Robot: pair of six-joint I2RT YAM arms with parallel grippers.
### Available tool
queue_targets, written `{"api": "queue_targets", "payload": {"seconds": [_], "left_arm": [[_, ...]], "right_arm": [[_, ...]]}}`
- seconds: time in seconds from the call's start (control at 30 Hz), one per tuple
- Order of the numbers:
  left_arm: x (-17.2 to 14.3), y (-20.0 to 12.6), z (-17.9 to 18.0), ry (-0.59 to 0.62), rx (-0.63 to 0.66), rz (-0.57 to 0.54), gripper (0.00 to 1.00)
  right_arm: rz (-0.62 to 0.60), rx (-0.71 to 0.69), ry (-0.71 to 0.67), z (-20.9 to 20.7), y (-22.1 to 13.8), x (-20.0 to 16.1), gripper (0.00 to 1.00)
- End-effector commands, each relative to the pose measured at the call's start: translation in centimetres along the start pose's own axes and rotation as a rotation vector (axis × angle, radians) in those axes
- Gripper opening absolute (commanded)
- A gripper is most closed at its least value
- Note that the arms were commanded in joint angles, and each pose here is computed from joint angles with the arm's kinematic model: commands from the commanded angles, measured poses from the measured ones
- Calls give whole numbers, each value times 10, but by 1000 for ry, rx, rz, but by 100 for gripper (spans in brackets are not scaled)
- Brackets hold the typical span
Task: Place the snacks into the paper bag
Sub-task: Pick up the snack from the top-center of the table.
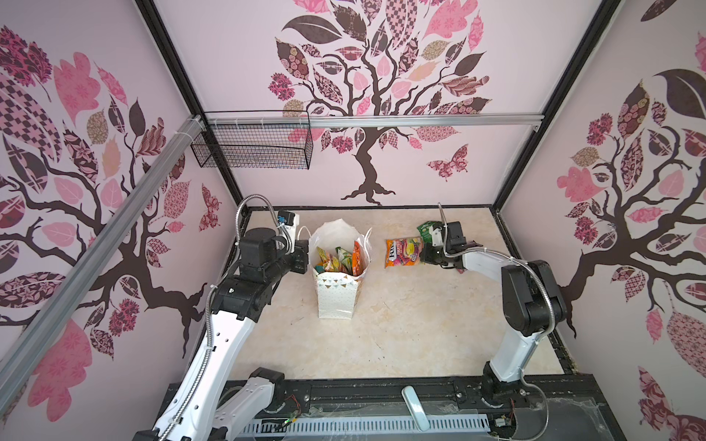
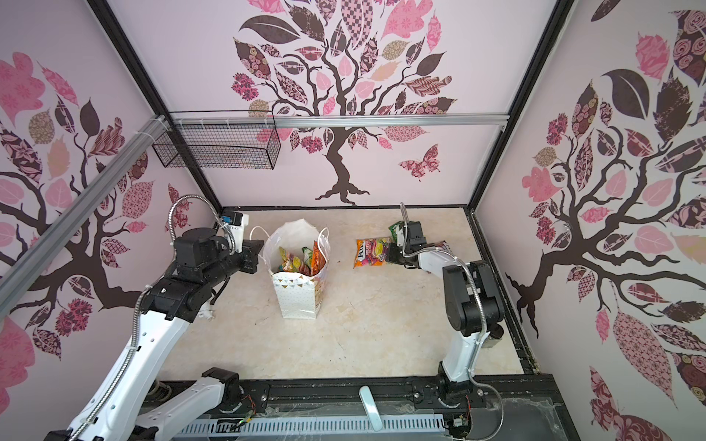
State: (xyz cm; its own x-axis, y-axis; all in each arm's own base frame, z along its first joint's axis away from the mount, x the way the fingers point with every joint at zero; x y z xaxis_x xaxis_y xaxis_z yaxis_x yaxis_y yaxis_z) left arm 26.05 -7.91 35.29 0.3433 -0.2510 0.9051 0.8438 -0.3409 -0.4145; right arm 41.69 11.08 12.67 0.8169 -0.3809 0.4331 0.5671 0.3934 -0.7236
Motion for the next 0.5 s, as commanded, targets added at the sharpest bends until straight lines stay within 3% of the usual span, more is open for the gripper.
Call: {"api": "queue_targets", "payload": {"seconds": [0.0,0.47], "left_arm": [[4,-3,0,6,0,-44,0],[4,-3,1,7,9,-38,0]], "right_arm": [[-47,78,-18,21,-26,9,0],[-122,254,-29,62,-79,24,0]]}}
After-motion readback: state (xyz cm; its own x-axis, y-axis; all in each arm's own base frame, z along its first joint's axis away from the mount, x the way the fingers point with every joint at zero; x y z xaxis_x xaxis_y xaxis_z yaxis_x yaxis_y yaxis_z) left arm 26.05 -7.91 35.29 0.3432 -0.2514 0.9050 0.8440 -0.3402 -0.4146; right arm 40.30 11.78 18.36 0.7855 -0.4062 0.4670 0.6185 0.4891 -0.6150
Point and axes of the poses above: each gripper's point midway between its finger pads, its own y axis out along the fingers, its own z axis along the line the jaws close on, x = y × z, the point moved 6 cm from there along -y, back along the fingers, and after that the axes turned 12 degrees about y, right-handed, at the moved point
